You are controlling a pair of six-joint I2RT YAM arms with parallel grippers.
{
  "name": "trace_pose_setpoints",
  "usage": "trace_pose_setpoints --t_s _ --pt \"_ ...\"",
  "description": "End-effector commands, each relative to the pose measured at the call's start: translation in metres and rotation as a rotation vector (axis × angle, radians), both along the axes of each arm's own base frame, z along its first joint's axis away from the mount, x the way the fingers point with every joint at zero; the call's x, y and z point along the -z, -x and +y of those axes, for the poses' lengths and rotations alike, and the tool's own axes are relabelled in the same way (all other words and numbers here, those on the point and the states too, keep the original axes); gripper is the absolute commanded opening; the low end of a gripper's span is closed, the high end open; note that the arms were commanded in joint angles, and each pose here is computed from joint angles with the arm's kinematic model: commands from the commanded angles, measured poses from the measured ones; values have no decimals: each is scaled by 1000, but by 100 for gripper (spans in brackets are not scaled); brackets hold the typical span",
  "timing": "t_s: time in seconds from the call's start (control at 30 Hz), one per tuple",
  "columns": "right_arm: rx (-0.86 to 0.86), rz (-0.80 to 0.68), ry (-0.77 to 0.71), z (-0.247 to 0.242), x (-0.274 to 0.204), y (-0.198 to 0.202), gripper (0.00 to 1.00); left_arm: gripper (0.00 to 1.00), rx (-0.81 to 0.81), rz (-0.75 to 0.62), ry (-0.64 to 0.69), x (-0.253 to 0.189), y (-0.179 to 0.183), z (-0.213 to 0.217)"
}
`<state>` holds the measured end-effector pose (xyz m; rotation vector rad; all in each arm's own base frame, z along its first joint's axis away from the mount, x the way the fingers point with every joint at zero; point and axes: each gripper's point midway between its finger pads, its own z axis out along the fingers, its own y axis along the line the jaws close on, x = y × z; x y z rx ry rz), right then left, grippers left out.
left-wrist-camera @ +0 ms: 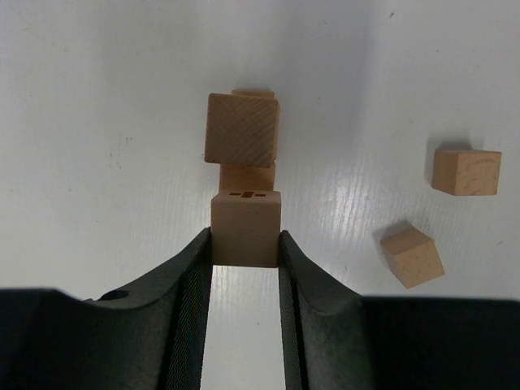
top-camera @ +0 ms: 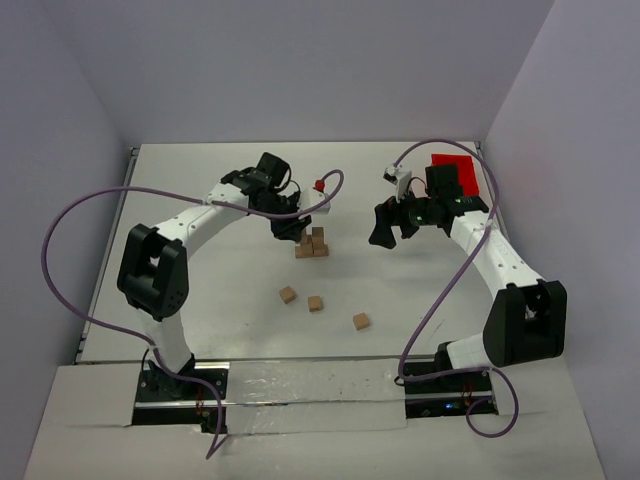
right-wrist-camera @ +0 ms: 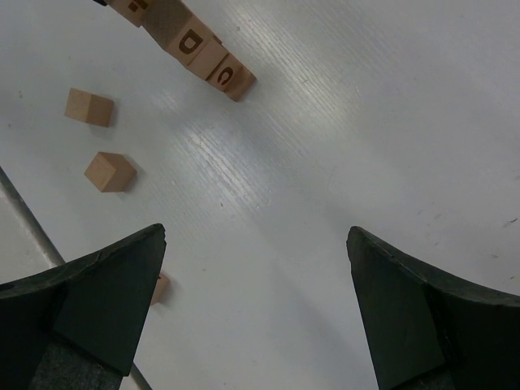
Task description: Build the wood block tower
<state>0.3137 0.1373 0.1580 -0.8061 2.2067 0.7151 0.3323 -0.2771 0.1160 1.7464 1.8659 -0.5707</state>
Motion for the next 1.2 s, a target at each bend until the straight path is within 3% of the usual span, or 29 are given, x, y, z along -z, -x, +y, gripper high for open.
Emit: trace_pose_setpoints --t_s 0.0,1.17 --pt "9 -25 -13 0 -3 -7 100 12 -4 -33 34 -16 -13 -11" --pt "-3 -8 -17 1 1 -7 100 21 49 -3 42 -9 -6 -19"
